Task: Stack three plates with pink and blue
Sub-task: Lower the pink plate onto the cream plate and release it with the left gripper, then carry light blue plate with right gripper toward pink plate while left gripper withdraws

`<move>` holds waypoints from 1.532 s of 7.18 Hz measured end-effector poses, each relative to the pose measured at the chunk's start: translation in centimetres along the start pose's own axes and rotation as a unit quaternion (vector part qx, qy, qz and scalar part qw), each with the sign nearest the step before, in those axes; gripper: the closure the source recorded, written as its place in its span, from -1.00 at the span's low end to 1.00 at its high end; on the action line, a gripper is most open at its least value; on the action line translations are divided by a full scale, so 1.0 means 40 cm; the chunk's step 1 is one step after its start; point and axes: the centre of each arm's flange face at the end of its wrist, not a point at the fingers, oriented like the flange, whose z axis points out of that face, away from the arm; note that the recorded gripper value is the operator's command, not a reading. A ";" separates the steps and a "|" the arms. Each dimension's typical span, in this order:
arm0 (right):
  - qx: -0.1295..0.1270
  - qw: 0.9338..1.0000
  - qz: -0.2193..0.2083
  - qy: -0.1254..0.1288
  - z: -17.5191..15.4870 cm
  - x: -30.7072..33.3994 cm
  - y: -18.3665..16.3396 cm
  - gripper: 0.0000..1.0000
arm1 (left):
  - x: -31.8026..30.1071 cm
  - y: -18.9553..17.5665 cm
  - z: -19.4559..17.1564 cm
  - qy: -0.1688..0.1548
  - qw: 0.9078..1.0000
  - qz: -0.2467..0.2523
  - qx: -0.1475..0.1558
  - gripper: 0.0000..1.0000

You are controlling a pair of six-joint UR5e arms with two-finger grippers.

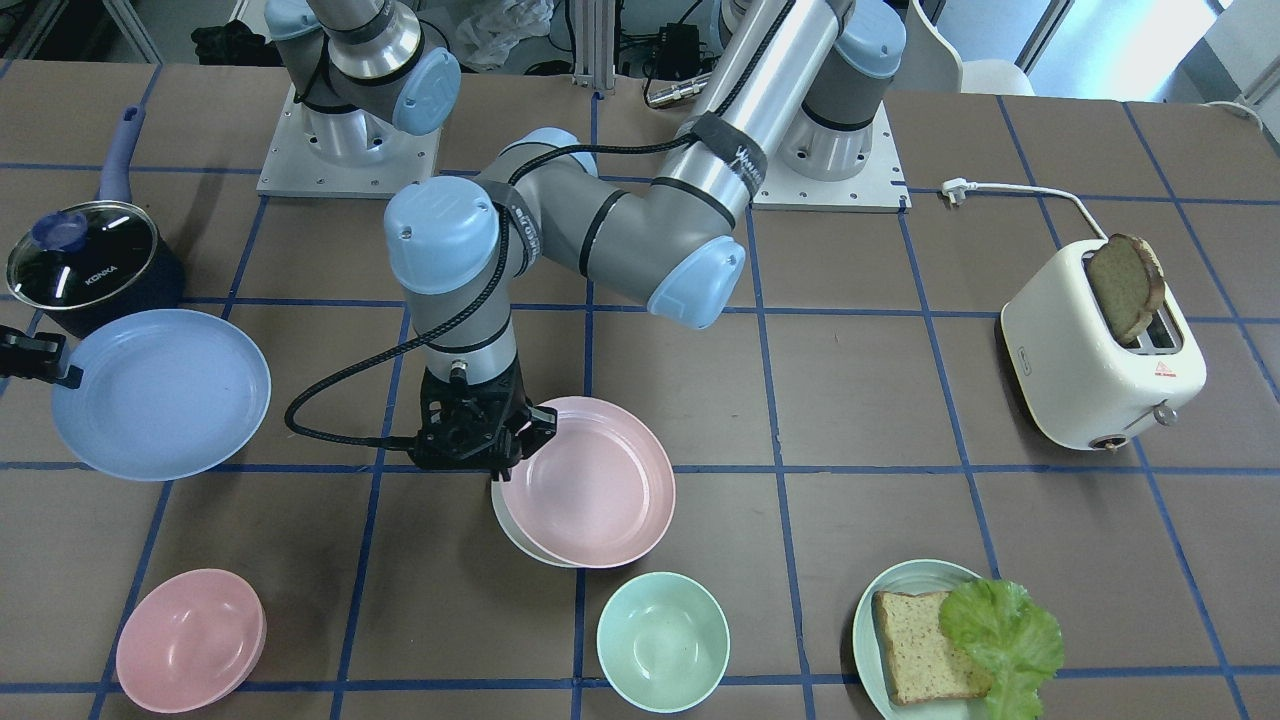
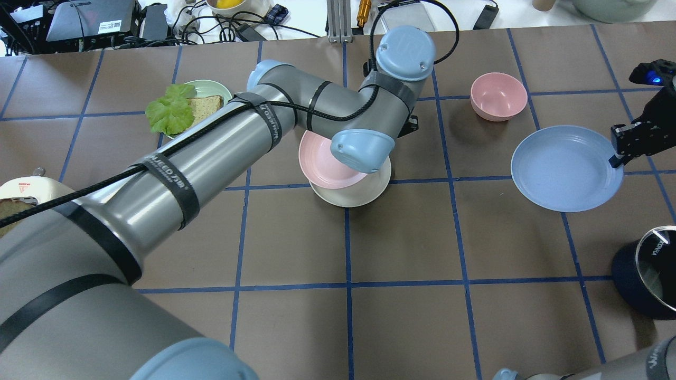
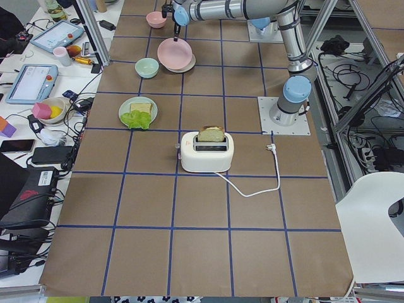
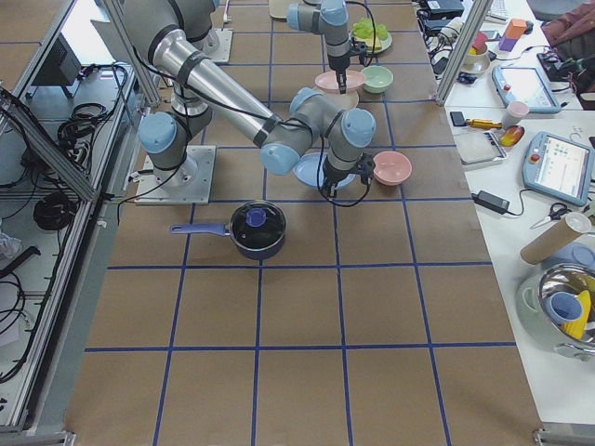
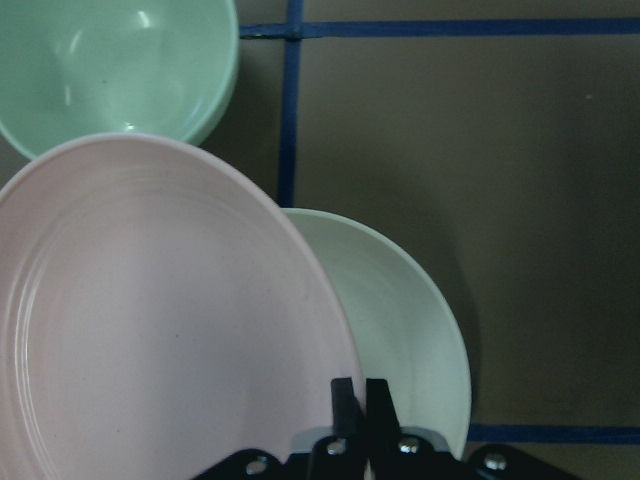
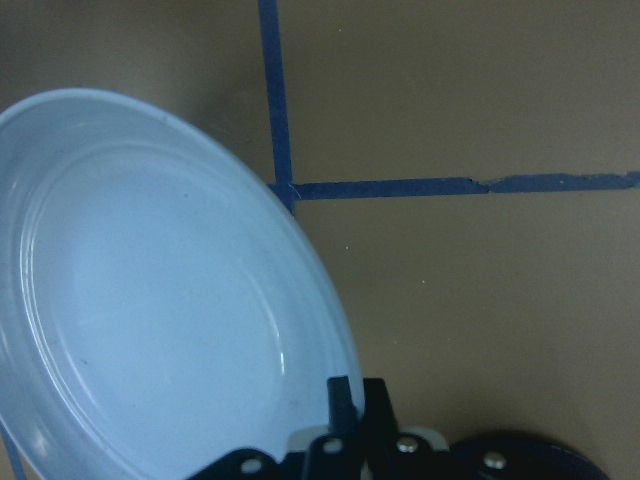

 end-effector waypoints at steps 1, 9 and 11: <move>-0.002 1.000 -0.002 0.002 -0.014 -0.007 -0.009 1.00 | 0.038 0.012 0.032 -0.003 1.000 0.005 -0.004 1.00; -0.015 1.000 0.021 -0.007 -0.011 -0.070 -0.022 1.00 | 0.047 0.059 0.111 -0.044 0.997 0.018 -0.058 -1.00; -0.009 0.999 0.037 -0.023 -0.013 -0.123 -0.027 1.00 | 0.021 0.033 0.055 -0.036 0.998 0.009 -0.054 -1.00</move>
